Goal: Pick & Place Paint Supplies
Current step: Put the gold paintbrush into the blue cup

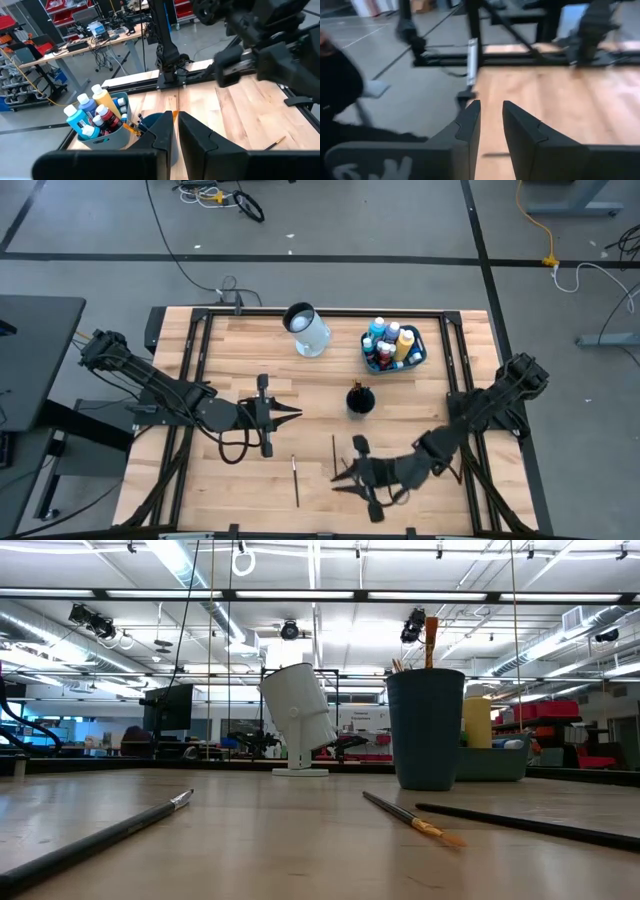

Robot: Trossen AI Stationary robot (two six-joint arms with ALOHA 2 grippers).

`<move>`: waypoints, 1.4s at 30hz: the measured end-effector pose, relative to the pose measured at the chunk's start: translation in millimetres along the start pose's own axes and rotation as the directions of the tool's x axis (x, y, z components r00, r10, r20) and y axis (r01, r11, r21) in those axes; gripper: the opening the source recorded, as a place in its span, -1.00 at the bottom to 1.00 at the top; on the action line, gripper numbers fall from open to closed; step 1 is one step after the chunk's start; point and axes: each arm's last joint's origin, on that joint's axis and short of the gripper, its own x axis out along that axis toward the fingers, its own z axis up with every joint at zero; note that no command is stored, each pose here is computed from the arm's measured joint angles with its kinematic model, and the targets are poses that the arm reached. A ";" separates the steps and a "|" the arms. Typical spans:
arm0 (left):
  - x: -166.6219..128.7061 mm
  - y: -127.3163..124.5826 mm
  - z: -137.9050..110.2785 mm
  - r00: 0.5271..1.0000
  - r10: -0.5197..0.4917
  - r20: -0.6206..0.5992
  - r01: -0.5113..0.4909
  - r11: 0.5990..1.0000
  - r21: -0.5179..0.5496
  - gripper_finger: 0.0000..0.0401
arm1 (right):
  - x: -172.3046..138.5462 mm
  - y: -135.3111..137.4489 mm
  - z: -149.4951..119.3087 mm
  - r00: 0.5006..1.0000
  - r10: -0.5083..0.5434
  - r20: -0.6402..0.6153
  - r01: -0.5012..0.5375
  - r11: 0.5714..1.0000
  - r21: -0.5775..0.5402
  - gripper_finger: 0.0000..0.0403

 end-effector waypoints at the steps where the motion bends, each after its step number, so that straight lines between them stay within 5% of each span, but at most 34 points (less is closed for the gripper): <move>1: 0.0 0.0 0.0 1.000 0.000 0.000 0.000 1.000 0.000 -0.81 | -2.0 4.6 -1.9 1.000 0.025 -0.013 -0.025 1.000 0.009 -0.58; 10: 0.0 0.0 0.0 1.000 0.000 0.000 0.000 1.000 -0.001 -0.81 | -15.6 25.2 -27.9 0.934 0.230 -0.274 -0.202 0.971 0.124 -0.58; 21: 0.0 0.0 0.1 1.000 0.000 0.001 0.000 1.000 -0.002 -0.81 | -28.2 14.7 -58.8 0.634 0.412 -0.654 -0.245 0.910 0.335 -0.58; 25: 0.0 0.1 0.4 1.000 0.002 0.003 -0.002 1.000 -0.004 -0.81 | -31.6 13.4 -62.9 0.600 0.396 -0.695 -0.346 0.912 0.220 -0.58; 29: 0.1 0.2 0.4 1.000 0.004 0.003 -0.004 1.000 0.014 -0.81 | -31.3 13.1 -64.1 0.616 0.364 -0.698 -0.482 0.876 0.031 -0.58; 36: 0.1 0.3 0.5 1.000 0.005 0.003 -0.005 1.000 0.014 -0.81 | -16.7 9.1 -80.0 0.645 0.279 -0.711 -0.629 0.723 -0.287 -0.50; 42: 0.1 0.3 0.4 1.000 0.005 0.003 -0.005 1.000 0.008 -0.81 | 6.7 2.3 -103.3 0.651 0.257 -0.714 -0.686 0.602 -0.409 -0.35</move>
